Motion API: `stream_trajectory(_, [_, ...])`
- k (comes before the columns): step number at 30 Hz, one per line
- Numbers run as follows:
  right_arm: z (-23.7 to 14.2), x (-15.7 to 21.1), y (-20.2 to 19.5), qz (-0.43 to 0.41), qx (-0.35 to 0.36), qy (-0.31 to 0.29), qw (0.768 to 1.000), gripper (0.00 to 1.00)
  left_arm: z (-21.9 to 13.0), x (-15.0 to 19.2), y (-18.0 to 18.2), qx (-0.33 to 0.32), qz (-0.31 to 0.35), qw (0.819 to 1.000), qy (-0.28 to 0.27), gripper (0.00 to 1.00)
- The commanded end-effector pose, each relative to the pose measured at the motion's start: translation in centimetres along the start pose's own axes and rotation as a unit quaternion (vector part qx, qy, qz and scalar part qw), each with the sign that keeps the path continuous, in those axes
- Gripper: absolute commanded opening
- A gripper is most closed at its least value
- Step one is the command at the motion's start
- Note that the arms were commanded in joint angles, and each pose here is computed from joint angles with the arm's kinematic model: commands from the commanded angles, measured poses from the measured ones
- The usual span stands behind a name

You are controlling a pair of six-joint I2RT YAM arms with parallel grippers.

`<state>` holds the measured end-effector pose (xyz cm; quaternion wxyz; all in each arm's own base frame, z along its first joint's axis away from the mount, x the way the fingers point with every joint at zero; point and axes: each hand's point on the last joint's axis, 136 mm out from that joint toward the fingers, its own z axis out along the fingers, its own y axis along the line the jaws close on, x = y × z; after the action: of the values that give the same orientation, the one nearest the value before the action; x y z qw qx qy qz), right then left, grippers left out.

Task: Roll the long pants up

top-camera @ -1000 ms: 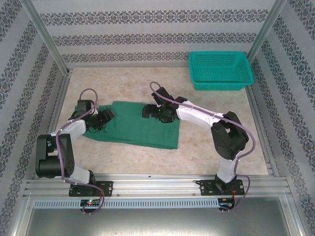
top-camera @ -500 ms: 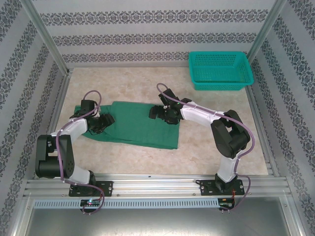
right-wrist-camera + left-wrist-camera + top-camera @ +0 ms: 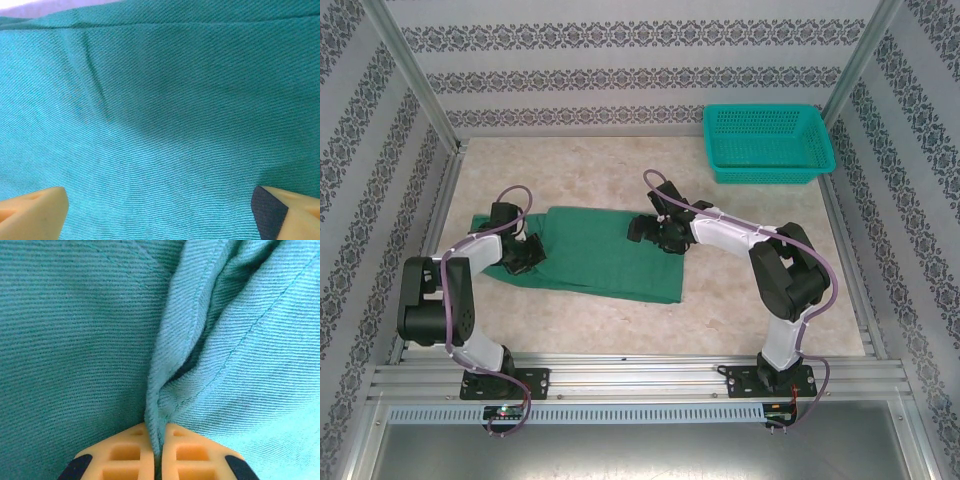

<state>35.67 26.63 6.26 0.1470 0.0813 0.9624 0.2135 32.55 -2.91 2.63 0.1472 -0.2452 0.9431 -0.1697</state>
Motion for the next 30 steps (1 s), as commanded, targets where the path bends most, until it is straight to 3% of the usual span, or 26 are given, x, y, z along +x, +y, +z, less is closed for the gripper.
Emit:
stream_trajectory(1, [-1.1,-0.5,-0.4,0.016,-0.005,-0.011,1.0,0.95,-2.0,0.0,-0.5,-0.007,0.002,1.0,-0.022,0.0])
stream_trajectory(10, [-2.5,-1.9,-2.1,0.03,-0.002,-0.028,0.999,0.96,-10.8,-3.5,-1.8,-0.046,0.026,0.992,-0.118,0.0])
stream_trajectory(17, [-2.5,-2.3,-2.7,0.03,0.001,-0.026,0.999,0.95,-14.7,-6.1,1.1,-0.124,0.019,0.978,-0.164,0.0])
stream_trajectory(24, [-1.4,-2.4,-2.5,0.032,0.0,-0.014,0.999,0.95,-17.2,-9.0,5.1,-0.132,-0.062,0.969,-0.197,0.0])
stream_trajectory(30, [0.0,-2.1,-2.0,0.027,-0.001,0.008,1.0,0.95,-15.8,-11.1,8.5,-0.154,-0.118,0.962,-0.193,0.0])
